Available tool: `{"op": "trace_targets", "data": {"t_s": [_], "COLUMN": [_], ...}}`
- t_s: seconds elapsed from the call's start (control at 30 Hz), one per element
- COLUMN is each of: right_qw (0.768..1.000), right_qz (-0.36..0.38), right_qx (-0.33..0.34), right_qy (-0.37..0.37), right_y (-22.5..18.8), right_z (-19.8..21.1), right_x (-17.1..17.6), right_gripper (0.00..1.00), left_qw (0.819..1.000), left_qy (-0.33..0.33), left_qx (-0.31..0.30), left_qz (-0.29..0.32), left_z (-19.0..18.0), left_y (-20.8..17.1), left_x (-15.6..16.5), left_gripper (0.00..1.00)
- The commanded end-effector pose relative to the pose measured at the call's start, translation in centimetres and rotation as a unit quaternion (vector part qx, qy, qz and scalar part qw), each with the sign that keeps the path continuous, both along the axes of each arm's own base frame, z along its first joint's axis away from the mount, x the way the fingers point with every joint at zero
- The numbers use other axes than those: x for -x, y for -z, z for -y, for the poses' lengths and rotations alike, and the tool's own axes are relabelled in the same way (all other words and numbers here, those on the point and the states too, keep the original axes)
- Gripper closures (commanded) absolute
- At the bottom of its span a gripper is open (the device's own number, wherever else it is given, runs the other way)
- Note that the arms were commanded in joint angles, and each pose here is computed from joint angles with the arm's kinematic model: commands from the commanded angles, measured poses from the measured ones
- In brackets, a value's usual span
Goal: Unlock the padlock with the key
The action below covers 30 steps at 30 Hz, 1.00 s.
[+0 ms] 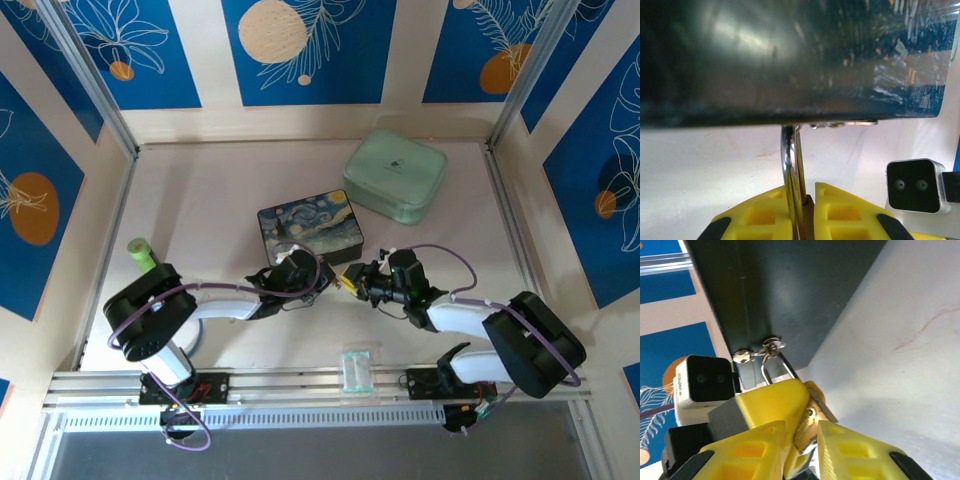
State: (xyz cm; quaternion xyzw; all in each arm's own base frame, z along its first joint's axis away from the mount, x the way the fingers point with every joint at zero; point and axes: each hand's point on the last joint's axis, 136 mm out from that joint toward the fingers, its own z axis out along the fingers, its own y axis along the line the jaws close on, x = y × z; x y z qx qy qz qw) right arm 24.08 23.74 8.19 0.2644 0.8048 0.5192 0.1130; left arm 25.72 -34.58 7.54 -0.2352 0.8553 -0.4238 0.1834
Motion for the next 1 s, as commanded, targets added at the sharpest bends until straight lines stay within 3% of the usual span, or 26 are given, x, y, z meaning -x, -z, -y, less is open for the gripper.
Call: {"op": "trace_targets", "data": {"t_s": [0.0, 0.17, 0.3, 0.47, 0.83, 0.97], "right_qw": [0.999, 0.992, 0.989, 0.987, 0.988, 0.97], "right_qz": [0.003, 0.029, 0.03, 0.018, 0.043, 0.083], "right_qx": [0.048, 0.11, 0.118, 0.12, 0.124, 0.2], "right_qy": [-0.011, -0.056, -0.082, -0.102, -0.087, -0.112], "right_y": [1.0, 0.8, 0.8, 1.5, 0.8, 0.3], "right_z": [0.7, 0.8, 0.2, -1.2, -2.0, -0.8], "right_x": [0.8, 1.7, 2.1, 2.5, 1.3, 1.3], "right_gripper": [0.78, 0.84, 0.94, 0.97, 0.98, 0.95], "left_qw": [0.999, 0.999, 0.999, 0.999, 0.998, 0.998], "left_qy": [0.025, 0.034, 0.027, 0.025, 0.033, 0.048], "left_qx": [0.039, 0.031, 0.041, 0.045, 0.056, 0.029], "left_qz": [0.011, 0.008, 0.012, 0.012, 0.007, 0.011], "left_z": [1.6, 1.6, 1.4, 1.3, 1.5, 1.4], "left_y": [-1.8, -1.6, -1.8, -1.9, -2.3, -1.8], "left_x": [0.0, 0.2, 0.2, 0.2, 0.5, 0.7], "left_gripper": [1.0, 1.0, 1.0, 1.0, 1.0, 1.0]}}
